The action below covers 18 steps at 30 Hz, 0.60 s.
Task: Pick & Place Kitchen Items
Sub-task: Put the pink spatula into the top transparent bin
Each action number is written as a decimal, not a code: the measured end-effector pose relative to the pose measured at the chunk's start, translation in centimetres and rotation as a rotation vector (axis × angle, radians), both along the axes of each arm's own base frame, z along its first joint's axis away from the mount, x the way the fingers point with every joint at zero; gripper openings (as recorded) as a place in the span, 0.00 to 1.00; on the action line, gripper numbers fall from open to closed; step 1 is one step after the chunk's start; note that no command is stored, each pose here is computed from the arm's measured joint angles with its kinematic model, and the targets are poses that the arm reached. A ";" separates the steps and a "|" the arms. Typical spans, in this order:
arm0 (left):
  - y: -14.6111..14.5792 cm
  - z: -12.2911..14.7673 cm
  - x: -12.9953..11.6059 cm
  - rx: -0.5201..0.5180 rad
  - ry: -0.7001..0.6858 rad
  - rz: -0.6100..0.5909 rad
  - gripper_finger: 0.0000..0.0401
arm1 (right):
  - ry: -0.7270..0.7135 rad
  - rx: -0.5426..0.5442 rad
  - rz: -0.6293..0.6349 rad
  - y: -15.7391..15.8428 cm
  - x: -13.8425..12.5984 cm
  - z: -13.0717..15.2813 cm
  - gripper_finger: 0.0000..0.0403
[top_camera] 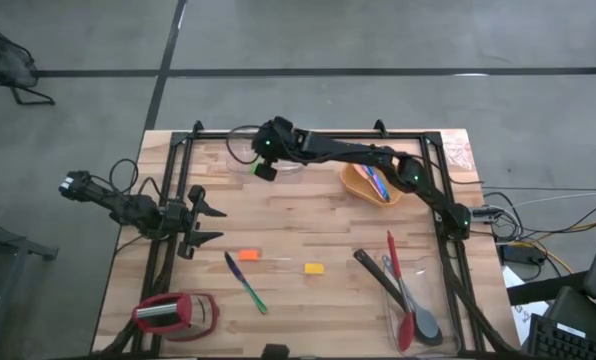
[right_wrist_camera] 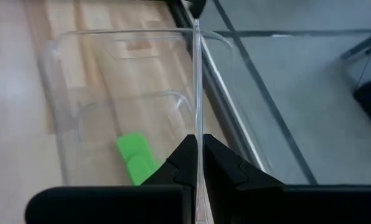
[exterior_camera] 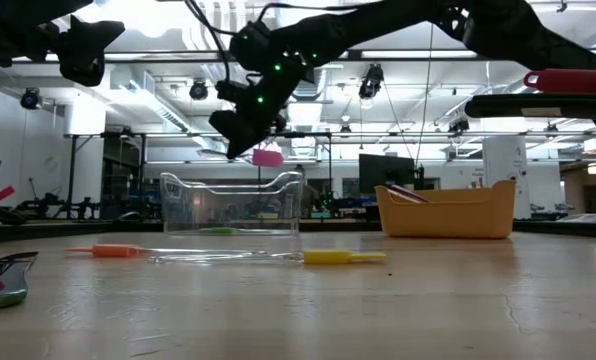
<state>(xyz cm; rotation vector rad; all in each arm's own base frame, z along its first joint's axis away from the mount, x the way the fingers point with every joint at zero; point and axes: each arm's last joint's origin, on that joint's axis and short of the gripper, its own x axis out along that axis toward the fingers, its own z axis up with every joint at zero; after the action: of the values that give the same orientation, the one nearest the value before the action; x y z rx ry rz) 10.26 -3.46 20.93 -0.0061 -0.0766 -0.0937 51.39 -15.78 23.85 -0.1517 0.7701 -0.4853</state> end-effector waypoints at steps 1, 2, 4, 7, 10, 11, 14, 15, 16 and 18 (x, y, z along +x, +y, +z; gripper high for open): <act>0.0 0.0 0.0 0.000 0.000 0.000 0.59 | -0.003 0.005 -0.012 -0.3 -0.1 -0.1 0.03; 0.0 0.0 0.0 0.000 0.000 0.000 0.59 | -0.004 0.012 -0.021 -0.6 -0.2 -0.3 0.03; 0.0 0.0 0.0 0.000 0.000 0.000 0.59 | -0.001 0.027 -0.032 -1.1 -0.4 -0.6 0.03; 0.0 0.0 0.0 0.000 0.000 0.000 0.59 | 0.002 0.035 -0.045 -1.5 -0.6 -0.9 0.03; 0.0 0.0 0.0 -0.001 -0.002 0.000 0.59 | 0.006 0.036 -0.043 -1.5 -0.6 -1.0 0.03; 0.0 0.0 0.0 -0.001 -0.002 0.000 0.59 | 0.006 0.039 -0.037 -1.5 -0.6 -1.1 0.03; 0.0 0.0 0.0 -0.001 -0.003 0.000 0.59 | 0.000 0.050 -0.026 -1.4 -0.5 -1.1 0.03; 0.0 0.0 0.0 -0.001 -0.003 0.001 0.59 | -0.001 0.052 -0.028 -1.4 -0.5 -1.1 0.03; 0.0 0.0 0.0 -0.001 -0.003 0.000 0.59 | -0.003 0.054 -0.030 -1.4 -0.5 -1.1 0.03; 0.0 0.0 0.0 -0.001 -0.003 0.000 0.59 | -0.004 0.057 -0.033 -1.4 -0.5 -1.1 0.03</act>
<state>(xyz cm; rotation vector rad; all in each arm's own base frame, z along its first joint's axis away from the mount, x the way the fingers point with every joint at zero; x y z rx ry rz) 10.26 -3.45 20.96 -0.0072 -0.0794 -0.0932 50.84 -17.19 22.77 -0.0850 0.7828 -0.4945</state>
